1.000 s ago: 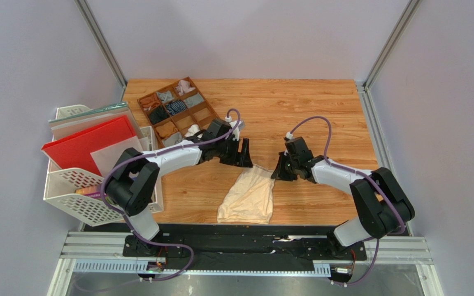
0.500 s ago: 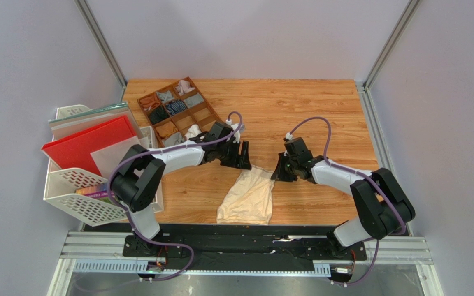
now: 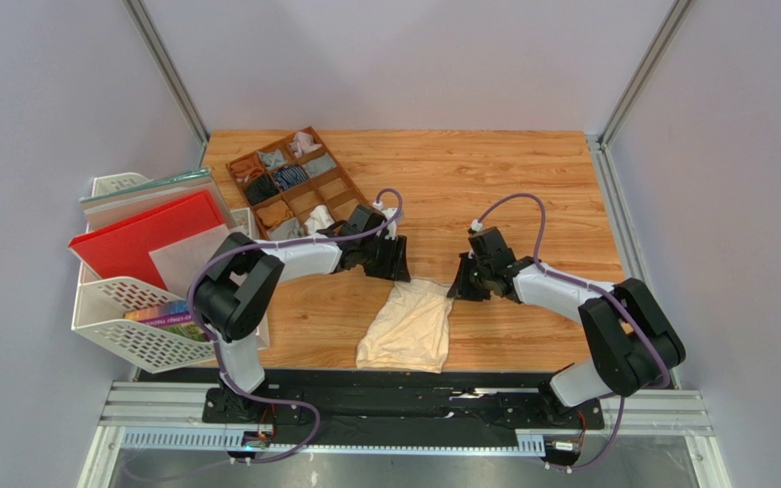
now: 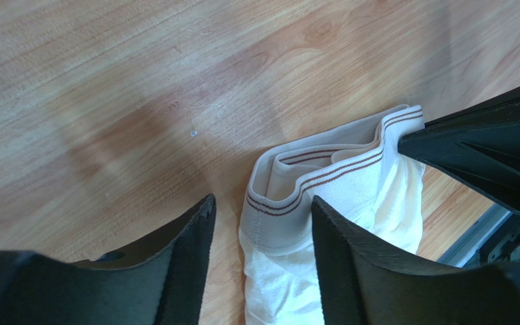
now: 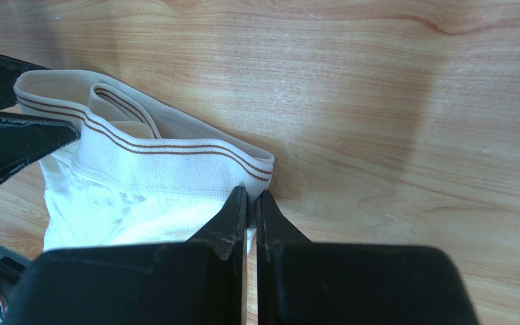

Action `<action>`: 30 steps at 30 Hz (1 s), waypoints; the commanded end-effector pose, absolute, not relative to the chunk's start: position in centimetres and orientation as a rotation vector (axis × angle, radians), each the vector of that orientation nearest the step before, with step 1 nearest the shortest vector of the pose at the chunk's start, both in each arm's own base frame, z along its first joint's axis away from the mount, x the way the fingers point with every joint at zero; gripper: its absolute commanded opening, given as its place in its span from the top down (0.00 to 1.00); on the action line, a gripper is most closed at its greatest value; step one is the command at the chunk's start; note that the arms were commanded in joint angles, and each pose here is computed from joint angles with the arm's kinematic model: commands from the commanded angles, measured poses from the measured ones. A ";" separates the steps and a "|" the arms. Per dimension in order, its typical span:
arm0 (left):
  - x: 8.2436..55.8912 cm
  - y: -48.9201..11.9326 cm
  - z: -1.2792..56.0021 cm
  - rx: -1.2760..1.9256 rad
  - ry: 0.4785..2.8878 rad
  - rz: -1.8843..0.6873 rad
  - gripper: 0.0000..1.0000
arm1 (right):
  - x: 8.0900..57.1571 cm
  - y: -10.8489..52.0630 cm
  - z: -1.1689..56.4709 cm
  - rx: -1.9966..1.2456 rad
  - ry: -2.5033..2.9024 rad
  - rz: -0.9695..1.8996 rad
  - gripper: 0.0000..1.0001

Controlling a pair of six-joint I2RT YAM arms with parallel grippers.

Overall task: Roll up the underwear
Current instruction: Adjust the underwear at the center of the board.

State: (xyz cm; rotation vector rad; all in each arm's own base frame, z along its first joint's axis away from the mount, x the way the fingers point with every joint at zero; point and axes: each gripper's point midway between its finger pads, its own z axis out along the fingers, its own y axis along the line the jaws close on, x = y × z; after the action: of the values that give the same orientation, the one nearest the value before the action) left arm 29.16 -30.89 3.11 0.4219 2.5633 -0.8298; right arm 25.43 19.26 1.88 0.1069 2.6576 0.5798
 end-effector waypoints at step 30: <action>31.2 -30.8 3.6 0.433 2.396 -0.801 1.00 | 23.9 15.9 1.7 0.170 2.713 0.355 1.00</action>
State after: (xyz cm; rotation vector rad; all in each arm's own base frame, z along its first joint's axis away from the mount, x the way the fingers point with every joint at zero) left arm 29.97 -31.11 2.23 0.4375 2.4235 -0.8486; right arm 24.80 17.79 1.99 0.1497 2.6763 0.4762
